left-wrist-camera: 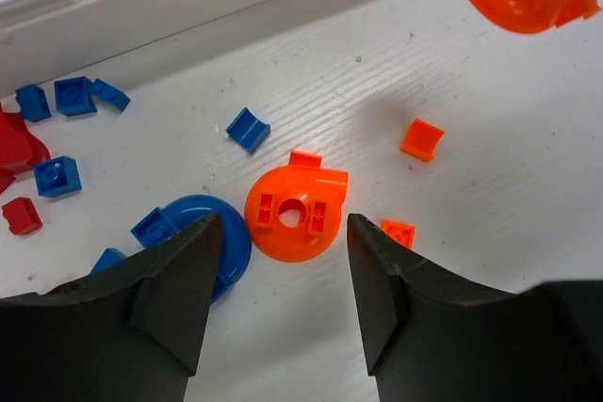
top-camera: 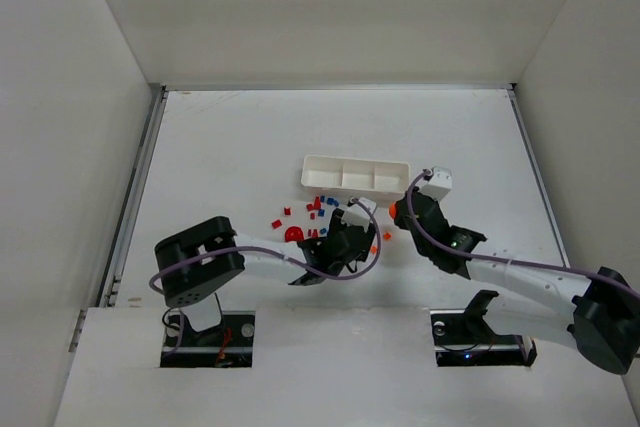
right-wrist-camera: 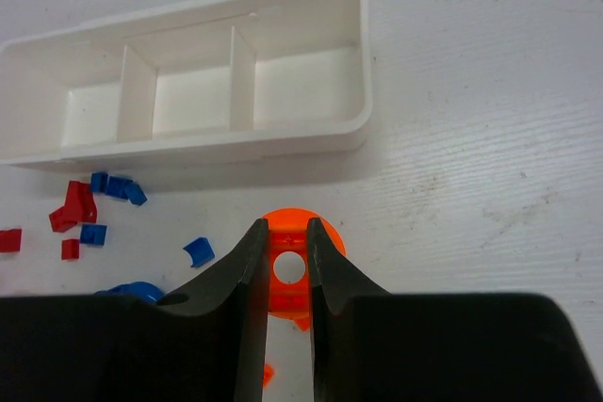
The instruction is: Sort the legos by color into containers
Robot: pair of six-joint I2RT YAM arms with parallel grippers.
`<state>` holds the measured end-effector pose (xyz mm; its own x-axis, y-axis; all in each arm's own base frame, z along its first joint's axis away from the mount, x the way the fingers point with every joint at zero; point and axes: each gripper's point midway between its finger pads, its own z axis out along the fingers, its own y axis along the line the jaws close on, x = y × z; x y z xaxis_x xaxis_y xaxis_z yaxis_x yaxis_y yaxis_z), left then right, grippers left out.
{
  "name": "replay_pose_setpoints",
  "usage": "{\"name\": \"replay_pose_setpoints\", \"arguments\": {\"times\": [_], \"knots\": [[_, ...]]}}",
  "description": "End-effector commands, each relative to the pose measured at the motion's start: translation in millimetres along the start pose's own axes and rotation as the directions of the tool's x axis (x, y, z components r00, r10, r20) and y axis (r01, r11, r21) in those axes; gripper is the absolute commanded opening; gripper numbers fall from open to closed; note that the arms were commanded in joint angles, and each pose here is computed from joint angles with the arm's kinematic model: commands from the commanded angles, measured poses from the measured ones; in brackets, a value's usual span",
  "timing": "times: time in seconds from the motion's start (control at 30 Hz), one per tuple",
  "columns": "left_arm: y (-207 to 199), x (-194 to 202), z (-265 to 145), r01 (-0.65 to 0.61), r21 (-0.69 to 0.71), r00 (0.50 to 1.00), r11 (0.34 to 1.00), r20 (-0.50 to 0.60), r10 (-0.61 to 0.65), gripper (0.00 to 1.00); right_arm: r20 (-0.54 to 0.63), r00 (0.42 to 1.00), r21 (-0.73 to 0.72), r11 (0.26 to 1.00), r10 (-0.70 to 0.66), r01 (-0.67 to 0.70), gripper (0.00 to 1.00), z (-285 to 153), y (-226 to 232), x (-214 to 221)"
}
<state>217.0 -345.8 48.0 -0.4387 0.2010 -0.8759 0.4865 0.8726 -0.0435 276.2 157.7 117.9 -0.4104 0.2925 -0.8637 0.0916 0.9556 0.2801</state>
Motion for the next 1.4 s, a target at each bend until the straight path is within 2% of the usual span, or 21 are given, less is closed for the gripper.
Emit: {"name": "replay_pose_setpoints", "arguments": {"times": [0.0, 0.4, 0.5, 0.67, 0.87, 1.07, 1.37], "knots": [[-16, -13, 9, 0.019, 0.054, 1.0, 0.998, 0.001, -0.019, 0.52, 0.005, 1.0, -0.01, 1.0, 0.029, -0.029, 0.11, -2, 1, -3], [-12, -3, 19, 0.003, 0.044, 0.999, 0.999, -0.037, -0.002, 0.47, 0.009, 0.999, -0.014, 0.999, 0.042, -0.042, 0.12, -2, 2, -3], [-13, -4, 20, 0.004, 0.044, 0.999, 0.999, -0.035, -0.003, 0.39, 0.013, 0.999, -0.017, 0.999, 0.046, -0.045, 0.12, -3, 2, -5], [-16, -21, 8, 0.027, 0.07, 1.0, 0.997, 0.009, -0.028, 0.29, 0.02, 0.999, -0.033, 0.999, 0.043, -0.042, 0.12, -5, 8, -12], [-12, -61, -20, 0.109, 0.123, 0.986, 0.986, 0.115, -0.123, 0.27, 0.029, 0.999, -0.08, 0.997, 0.022, -0.02, 0.12, 4, 37, -32], [9, -71, -48, 0.186, 0.128, 0.966, 0.974, 0.158, -0.205, 0.26, 0.032, 0.999, -0.134, 0.991, 0.026, -0.021, 0.12, 27, 76, -56], [71, -88, -71, 0.356, 0.051, 0.902, 0.933, 0.24, -0.358, 0.27, -0.012, 1.0, -0.136, 0.991, -0.011, 0.009, 0.13, 93, 118, -48]]}}
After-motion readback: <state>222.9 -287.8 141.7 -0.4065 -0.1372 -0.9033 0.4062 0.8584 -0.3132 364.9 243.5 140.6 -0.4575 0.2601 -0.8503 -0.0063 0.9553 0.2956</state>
